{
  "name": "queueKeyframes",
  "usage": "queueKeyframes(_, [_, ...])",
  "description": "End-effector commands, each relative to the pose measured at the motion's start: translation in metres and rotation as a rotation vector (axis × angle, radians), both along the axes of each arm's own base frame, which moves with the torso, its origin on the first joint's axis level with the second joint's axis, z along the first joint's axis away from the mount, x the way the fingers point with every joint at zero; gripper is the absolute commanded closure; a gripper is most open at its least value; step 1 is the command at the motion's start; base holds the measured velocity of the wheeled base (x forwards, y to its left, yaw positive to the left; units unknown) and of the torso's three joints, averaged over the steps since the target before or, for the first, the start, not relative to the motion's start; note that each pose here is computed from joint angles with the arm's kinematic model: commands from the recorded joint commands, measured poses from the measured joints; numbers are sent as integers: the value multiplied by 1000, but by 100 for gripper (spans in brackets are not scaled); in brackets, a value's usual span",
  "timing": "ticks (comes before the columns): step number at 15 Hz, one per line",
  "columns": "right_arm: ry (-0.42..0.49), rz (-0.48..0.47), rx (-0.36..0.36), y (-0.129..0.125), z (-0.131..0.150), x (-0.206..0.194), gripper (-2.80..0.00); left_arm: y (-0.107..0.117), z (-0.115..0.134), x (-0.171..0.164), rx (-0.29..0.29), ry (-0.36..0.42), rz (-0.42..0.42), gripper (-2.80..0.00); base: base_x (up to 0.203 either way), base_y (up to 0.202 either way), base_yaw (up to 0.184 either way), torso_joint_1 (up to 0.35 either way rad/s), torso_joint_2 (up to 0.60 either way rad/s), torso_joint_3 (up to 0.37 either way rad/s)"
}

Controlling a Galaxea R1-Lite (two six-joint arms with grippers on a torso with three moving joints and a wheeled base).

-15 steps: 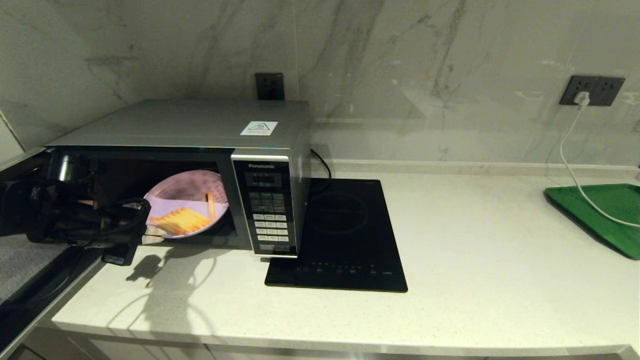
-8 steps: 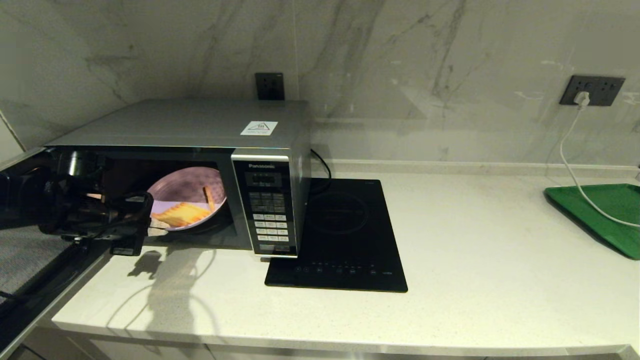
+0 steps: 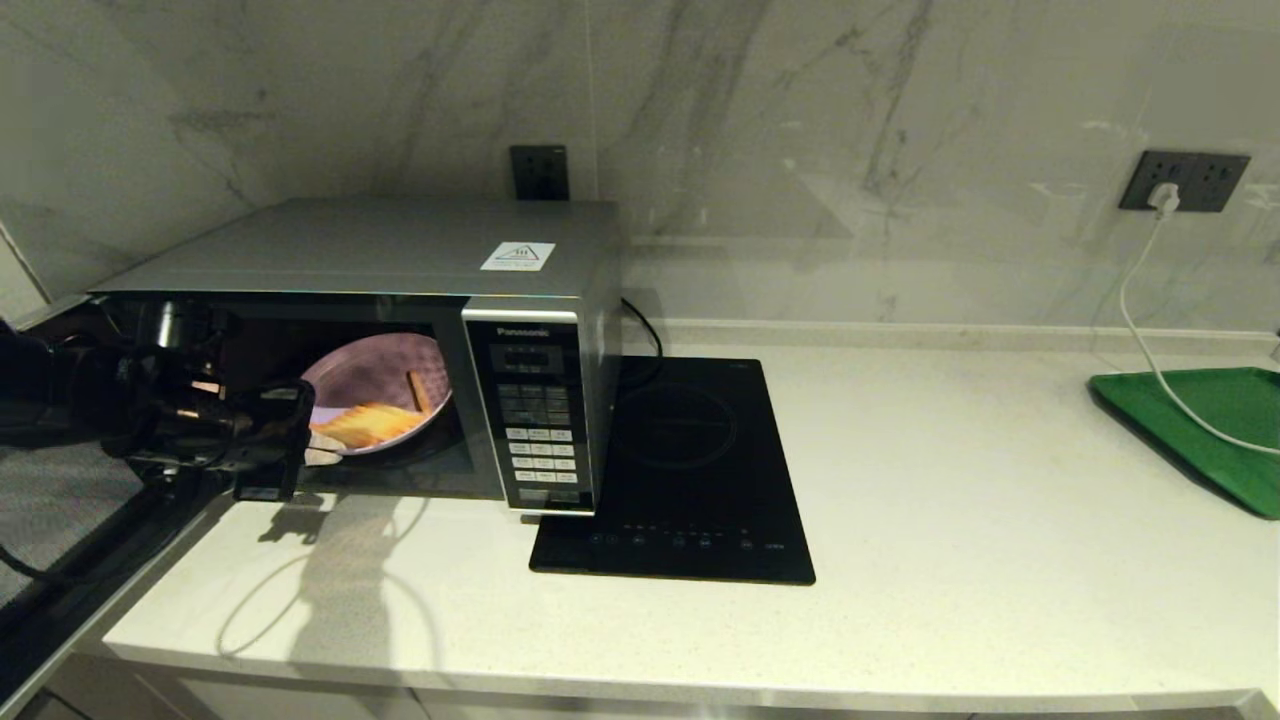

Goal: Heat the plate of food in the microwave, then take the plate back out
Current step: Put the plate in the microwave oven

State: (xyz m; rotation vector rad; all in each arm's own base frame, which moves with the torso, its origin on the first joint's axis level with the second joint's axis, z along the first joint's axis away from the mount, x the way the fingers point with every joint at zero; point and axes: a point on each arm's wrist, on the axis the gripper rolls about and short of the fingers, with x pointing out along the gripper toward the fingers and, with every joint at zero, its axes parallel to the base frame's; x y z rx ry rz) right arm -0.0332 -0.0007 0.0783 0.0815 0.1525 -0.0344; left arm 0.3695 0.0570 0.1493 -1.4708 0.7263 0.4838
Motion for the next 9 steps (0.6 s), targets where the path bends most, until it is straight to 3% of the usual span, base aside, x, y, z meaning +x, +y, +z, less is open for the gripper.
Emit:
queueKeyframes(1, [1, 0, 0, 0, 0, 0, 0, 1, -7, 5, -12, 23, 22, 0, 0, 0, 0, 0, 0, 0])
queueKeyframes(9, [1, -1, 0, 0, 0, 0, 0, 0, -8, 6, -14, 26, 26, 0, 0, 0, 0, 0, 0, 0])
